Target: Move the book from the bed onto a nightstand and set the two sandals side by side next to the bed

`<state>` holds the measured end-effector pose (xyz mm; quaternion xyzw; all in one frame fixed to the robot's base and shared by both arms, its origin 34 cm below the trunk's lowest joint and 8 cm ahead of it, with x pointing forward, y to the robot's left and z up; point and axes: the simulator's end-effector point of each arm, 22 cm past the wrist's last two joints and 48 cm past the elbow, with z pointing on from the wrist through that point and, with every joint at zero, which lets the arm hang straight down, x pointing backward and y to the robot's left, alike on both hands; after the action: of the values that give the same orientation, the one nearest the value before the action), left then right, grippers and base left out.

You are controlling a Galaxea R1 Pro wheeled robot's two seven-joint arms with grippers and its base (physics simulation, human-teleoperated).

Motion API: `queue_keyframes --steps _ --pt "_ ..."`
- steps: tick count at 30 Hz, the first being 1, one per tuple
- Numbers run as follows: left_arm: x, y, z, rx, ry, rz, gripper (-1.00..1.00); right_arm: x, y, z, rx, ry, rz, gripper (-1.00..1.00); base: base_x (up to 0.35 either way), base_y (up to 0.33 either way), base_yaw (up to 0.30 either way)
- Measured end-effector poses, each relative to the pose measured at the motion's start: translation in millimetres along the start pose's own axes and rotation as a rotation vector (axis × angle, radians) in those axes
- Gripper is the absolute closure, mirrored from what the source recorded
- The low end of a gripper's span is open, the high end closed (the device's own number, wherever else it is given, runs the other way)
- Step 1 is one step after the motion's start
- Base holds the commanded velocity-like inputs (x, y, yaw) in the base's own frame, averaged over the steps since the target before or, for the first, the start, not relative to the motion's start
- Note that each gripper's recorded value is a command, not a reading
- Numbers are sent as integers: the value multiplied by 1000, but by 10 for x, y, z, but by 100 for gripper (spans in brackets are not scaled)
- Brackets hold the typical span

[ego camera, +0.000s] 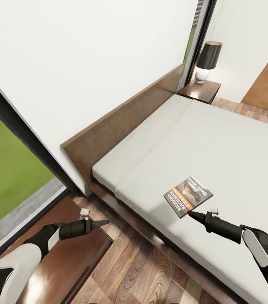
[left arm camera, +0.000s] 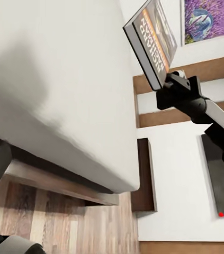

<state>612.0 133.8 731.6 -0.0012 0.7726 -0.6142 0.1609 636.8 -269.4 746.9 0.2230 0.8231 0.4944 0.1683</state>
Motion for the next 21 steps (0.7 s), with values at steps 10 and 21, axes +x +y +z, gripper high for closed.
queue_keyframes --steps 10,21 --pt "72 30 6 -6 3 -25 -100 1 -9 0 2 -1 2 100 0 0 0" --pt "91 -6 86 7 5 -28 -100 -3 -34 -18 6 -3 6 100 0 0 0"
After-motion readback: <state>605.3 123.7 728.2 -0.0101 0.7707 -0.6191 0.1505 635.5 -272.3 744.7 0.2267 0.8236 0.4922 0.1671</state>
